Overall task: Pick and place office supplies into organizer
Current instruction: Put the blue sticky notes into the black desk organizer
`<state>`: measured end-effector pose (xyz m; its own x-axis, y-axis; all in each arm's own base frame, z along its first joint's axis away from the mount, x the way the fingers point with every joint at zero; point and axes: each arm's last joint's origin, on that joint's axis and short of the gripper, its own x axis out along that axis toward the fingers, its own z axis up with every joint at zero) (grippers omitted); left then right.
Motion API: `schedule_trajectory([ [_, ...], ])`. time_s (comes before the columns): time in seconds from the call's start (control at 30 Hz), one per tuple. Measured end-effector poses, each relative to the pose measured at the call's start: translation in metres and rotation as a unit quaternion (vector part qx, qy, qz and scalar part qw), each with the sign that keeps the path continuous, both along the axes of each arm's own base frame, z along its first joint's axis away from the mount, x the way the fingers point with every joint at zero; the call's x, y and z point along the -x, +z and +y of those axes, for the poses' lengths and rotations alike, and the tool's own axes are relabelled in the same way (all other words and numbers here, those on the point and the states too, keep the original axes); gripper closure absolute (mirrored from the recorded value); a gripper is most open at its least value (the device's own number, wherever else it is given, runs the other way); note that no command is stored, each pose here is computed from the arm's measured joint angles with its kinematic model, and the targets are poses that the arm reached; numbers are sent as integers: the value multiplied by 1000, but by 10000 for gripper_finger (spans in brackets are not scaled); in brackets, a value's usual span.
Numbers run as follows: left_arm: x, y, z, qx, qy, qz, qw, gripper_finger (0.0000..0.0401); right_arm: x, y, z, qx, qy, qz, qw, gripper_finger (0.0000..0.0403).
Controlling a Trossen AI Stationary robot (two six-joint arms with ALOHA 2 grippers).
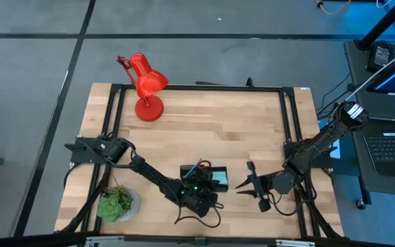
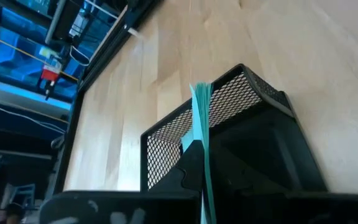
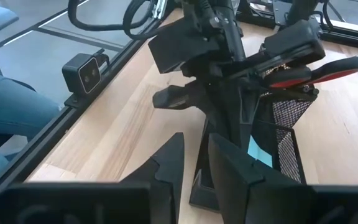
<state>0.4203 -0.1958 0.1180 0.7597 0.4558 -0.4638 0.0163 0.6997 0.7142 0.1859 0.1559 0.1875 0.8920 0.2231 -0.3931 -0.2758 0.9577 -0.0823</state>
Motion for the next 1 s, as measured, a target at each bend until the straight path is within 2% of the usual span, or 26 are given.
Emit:
schedule_trajectory([
  [0.2, 0, 0, 0, -4, -4, 4, 1000, 395, 0, 0, 0, 1, 0, 0, 1000, 324],
  [0.47, 1, -1, 0, 5, -2, 3, 1000, 363, 0, 0, 0, 1, 0, 0, 1000, 324],
  [0.73, -2, 2, -1, 9, -1, -1, 1000, 357, 0, 0, 0, 0, 0, 0, 1000, 324],
  [1.0, -6, 11, -7, 56, -13, 7, 998, 357, 0, 0, 0, -2, -1, 1, 1000, 324],
])
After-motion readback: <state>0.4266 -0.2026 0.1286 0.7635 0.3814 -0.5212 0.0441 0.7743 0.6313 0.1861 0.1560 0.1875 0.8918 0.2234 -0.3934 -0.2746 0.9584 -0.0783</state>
